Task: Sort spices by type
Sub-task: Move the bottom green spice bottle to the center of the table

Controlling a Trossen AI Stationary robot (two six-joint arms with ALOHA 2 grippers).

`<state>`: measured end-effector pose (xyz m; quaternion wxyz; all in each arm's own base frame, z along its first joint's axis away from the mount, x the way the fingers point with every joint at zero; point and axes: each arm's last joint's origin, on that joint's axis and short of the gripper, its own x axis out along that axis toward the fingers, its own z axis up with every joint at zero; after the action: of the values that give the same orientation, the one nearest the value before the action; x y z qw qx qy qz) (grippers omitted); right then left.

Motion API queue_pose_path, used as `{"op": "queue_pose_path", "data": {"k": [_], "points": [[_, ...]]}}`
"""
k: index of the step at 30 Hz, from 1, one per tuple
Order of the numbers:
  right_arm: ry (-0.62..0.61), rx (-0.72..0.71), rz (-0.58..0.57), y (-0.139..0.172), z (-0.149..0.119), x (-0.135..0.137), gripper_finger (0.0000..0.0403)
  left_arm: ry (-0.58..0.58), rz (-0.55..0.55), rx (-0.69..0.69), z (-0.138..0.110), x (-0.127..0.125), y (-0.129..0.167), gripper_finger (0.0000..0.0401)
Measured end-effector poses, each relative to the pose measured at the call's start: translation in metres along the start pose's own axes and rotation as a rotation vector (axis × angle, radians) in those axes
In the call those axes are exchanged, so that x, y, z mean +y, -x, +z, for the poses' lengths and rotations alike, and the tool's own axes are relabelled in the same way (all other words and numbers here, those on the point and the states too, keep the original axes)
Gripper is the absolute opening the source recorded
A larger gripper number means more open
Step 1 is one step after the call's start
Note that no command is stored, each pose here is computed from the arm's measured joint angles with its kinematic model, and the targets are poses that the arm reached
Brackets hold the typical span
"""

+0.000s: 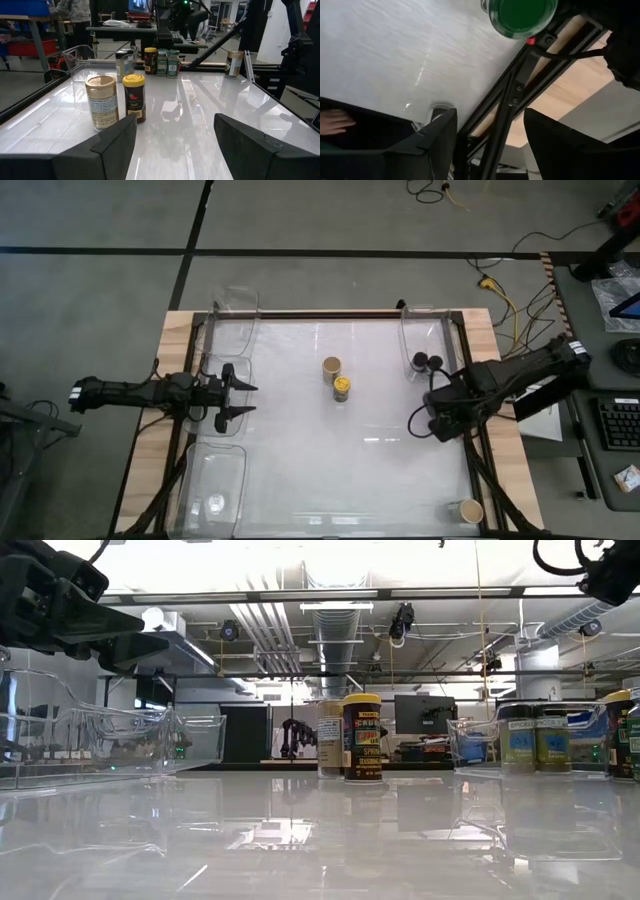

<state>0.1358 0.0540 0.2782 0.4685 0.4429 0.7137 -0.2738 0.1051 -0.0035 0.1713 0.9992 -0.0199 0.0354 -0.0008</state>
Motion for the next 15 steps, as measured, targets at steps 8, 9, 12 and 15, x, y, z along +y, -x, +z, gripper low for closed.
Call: {"op": "queue_pose_path", "data": {"k": [8,9,12,15], "points": [[0.013,-0.117,-0.004,-0.0047,-0.0051,0.0046,0.0273,0.0,0.0,0.0,0.0,0.0,0.0,0.0251],[0.012,-0.128,-0.009,-0.0048,-0.0051,0.0044,0.0282,0.0,0.0,0.001,-0.0001,0.0,0.0,0.0251],[-0.01,-0.175,-0.02,-0.0048,-0.0037,0.0033,0.0308,0.0,0.0,0.0,-0.0001,0.0,0.0,0.0251],[-0.025,-0.239,-0.03,-0.0045,-0.0019,0.0024,0.0326,0.0,0.0,0.0,-0.0001,0.0,0.0,0.0251]]}}
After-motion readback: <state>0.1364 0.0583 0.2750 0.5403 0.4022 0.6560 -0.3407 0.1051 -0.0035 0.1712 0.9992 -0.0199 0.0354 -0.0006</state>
